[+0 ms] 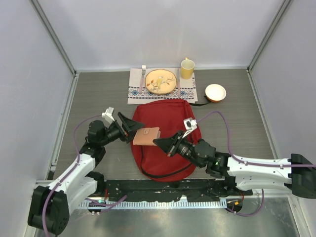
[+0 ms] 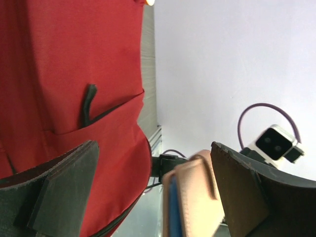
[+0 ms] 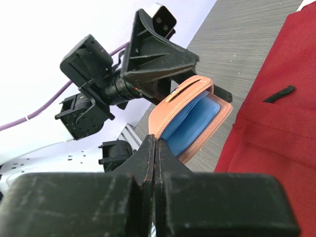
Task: Pack the student bag
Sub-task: Adjust the personal item.
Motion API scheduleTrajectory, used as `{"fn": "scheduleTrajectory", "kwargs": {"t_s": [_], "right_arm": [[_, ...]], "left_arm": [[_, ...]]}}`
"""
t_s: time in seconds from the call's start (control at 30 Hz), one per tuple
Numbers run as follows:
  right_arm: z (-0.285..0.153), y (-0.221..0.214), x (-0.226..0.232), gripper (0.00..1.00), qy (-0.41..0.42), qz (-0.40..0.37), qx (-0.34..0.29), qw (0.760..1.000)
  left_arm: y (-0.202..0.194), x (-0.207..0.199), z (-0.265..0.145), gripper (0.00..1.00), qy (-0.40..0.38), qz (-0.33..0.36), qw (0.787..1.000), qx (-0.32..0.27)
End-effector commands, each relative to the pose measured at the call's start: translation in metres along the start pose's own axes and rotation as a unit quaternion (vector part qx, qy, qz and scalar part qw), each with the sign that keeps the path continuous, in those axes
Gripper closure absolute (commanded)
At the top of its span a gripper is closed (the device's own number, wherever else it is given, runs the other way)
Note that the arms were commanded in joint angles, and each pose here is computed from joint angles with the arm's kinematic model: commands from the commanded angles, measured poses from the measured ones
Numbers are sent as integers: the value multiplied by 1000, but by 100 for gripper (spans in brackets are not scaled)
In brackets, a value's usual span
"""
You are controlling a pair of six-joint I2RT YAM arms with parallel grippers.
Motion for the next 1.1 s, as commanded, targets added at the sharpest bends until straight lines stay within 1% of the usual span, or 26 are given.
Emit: {"fn": "scheduleTrajectory", "kwargs": {"t_s": [0.0,0.27,0.47,0.57,0.73,0.8,0.83,0.9,0.93,1.0,1.03,1.07], "right_arm": [[7,15,16,99,34,-2,-38,999],[9,23,16,99,38,-7,-51,998],[12,29,15,99,44,-12,-56,997],[15,31,14,99,51,-11,-54,997],[18,30,12,99,66,-8,-41,997],[19,29,10,99,66,-6,-39,997],[19,27,9,99,66,-7,-34,997],[17,24,4,99,63,-3,-29,998],[16,23,2,99,61,0,-30,998],[12,18,-5,99,53,6,-27,998],[11,19,-5,99,53,8,-29,998],[10,18,-7,99,49,8,-30,998]], "left_arm": [[2,-20,-1,0,-82,16,996,9],[0,-27,-6,0,-111,10,994,13],[-4,-31,-8,0,-123,12,992,38],[-6,-34,-8,0,-135,15,989,56],[-7,-35,-6,2,-147,11,987,67],[-7,-36,-5,5,-153,10,986,66],[-6,-37,-5,11,-155,10,986,63],[-5,-38,-5,15,-156,10,986,57],[-4,-39,-4,22,-157,11,986,55],[-3,-39,-3,29,-154,8,987,47],[-3,-39,-2,37,-153,8,987,47],[-2,-38,-2,41,-150,5,988,46]]}}
Point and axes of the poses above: each gripper's point midway between its finger pads, its own z axis out along the fingers, its own x axis along the line the jaws close on, y = z × x, the point moved 10 cm from there along -z, back along the fingers, and after that the axes turned 4 degrees about z, right-handed, at the moved point
